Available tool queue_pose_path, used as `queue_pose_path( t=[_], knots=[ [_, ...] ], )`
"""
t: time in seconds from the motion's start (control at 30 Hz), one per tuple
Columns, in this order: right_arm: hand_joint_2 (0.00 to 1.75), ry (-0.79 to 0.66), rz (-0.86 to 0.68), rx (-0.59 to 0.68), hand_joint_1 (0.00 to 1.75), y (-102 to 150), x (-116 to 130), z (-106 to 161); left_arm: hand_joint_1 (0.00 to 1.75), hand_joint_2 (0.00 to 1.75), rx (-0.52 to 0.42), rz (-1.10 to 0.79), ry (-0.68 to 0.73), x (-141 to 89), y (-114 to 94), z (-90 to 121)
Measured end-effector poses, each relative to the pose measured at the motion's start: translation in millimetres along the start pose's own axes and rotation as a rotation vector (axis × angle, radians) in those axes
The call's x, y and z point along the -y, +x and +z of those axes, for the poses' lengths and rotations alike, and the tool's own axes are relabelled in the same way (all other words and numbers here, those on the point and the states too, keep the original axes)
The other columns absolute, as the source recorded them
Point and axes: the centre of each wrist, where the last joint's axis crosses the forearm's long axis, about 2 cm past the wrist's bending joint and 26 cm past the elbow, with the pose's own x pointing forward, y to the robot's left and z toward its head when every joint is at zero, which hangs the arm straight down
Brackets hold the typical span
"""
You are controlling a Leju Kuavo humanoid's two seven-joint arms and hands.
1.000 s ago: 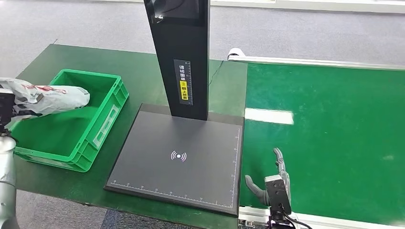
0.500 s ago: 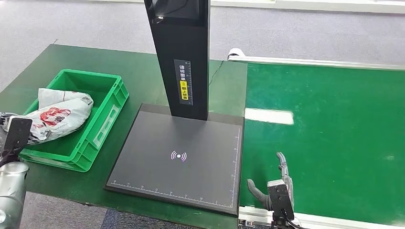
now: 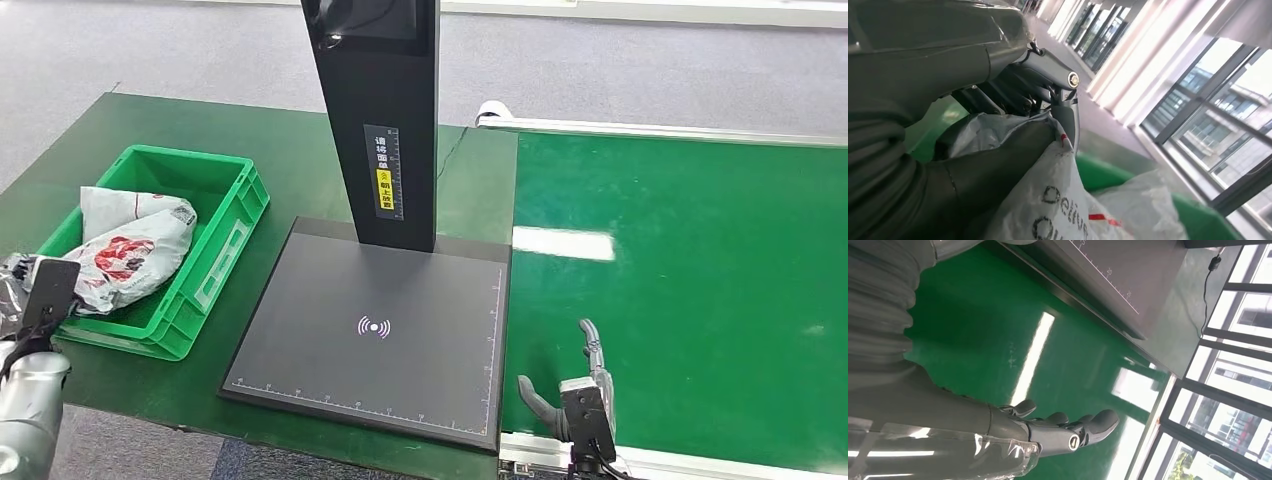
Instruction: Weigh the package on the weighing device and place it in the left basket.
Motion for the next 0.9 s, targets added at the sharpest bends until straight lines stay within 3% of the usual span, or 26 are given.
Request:
queue_pose_path(
  t=[0.03, 0.07, 0.17, 0.2, 0.57, 0.9],
  knots=[
    [1.75, -0.001, 0.000, 0.000, 0.00, 0, 0, 0, 1.75, 1.75, -0.012, 0.006, -0.009, 2, -2, 4],
    [1.75, -0.001, -0.001, 0.001, 0.00, 0, 0, 0, 1.56, 1.75, -0.023, 0.014, -0.016, 4, -4, 9],
    [1.75, -0.001, -0.003, -0.001, 0.00, 0, 0, 1, 0.25, 1.75, -0.054, 0.053, -0.033, 10, -6, 17],
    [1.75, -0.001, -0.003, -0.002, 0.00, 0, 0, 1, 0.00, 1.75, -0.064, 0.071, -0.038, 11, -7, 19],
    [1.75, -0.011, 0.001, -0.007, 0.00, -1, 1, 2, 0.00, 1.75, -0.064, 0.286, -0.057, 6, -13, 19],
    [1.75, -0.021, 0.004, -0.009, 0.00, -2, 4, 1, 0.00, 1.75, 0.093, 0.439, -0.023, -18, 17, -8]
  ],
)
